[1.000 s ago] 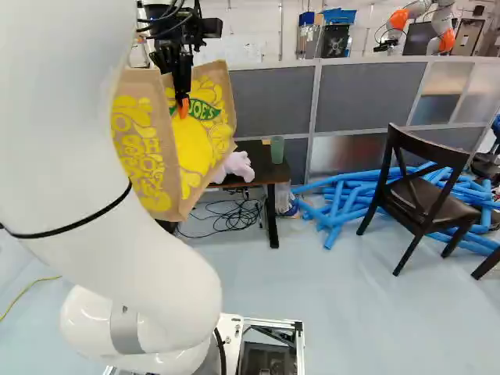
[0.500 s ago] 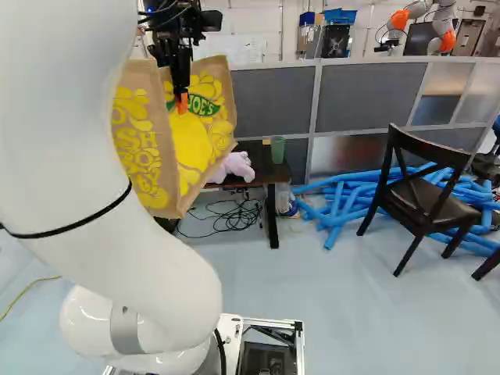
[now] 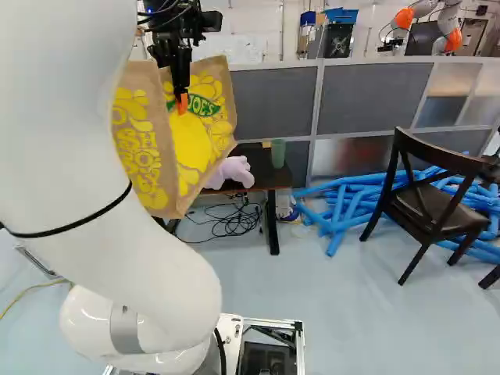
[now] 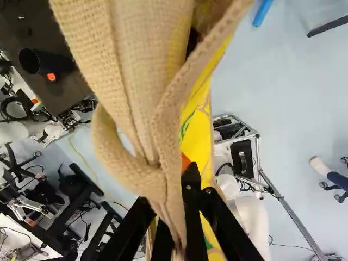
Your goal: Pick up the bag on the ground and place it on the table
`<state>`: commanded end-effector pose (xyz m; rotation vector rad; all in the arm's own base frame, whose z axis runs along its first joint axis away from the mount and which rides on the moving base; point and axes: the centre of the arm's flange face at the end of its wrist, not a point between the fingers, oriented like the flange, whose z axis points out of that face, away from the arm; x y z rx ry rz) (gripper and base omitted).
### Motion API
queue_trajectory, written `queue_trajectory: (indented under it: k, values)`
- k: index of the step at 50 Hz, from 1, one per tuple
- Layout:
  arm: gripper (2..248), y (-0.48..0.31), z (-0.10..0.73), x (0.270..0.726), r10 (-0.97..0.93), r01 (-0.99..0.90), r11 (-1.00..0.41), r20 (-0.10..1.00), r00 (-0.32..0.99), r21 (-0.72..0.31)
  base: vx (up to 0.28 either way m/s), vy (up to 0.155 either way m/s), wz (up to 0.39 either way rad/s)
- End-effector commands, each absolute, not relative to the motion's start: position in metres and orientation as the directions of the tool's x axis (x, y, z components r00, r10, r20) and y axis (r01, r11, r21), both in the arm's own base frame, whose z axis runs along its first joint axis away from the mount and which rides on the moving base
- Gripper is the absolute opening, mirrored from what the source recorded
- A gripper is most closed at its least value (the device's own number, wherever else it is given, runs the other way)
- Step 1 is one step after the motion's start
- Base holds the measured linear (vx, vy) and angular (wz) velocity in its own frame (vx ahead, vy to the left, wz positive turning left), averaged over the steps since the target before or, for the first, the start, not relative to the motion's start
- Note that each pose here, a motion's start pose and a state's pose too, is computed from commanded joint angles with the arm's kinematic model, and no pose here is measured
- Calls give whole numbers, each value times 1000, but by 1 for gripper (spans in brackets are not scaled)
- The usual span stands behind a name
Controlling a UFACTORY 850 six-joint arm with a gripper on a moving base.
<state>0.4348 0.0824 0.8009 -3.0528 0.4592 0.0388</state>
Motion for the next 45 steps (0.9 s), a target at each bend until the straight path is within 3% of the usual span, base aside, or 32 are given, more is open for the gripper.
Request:
queue_trajectory:
  k: [45]
  values:
    - [22, 82, 801, 435, -293, -295, -954, -33, 955, -50, 193, 35, -13]
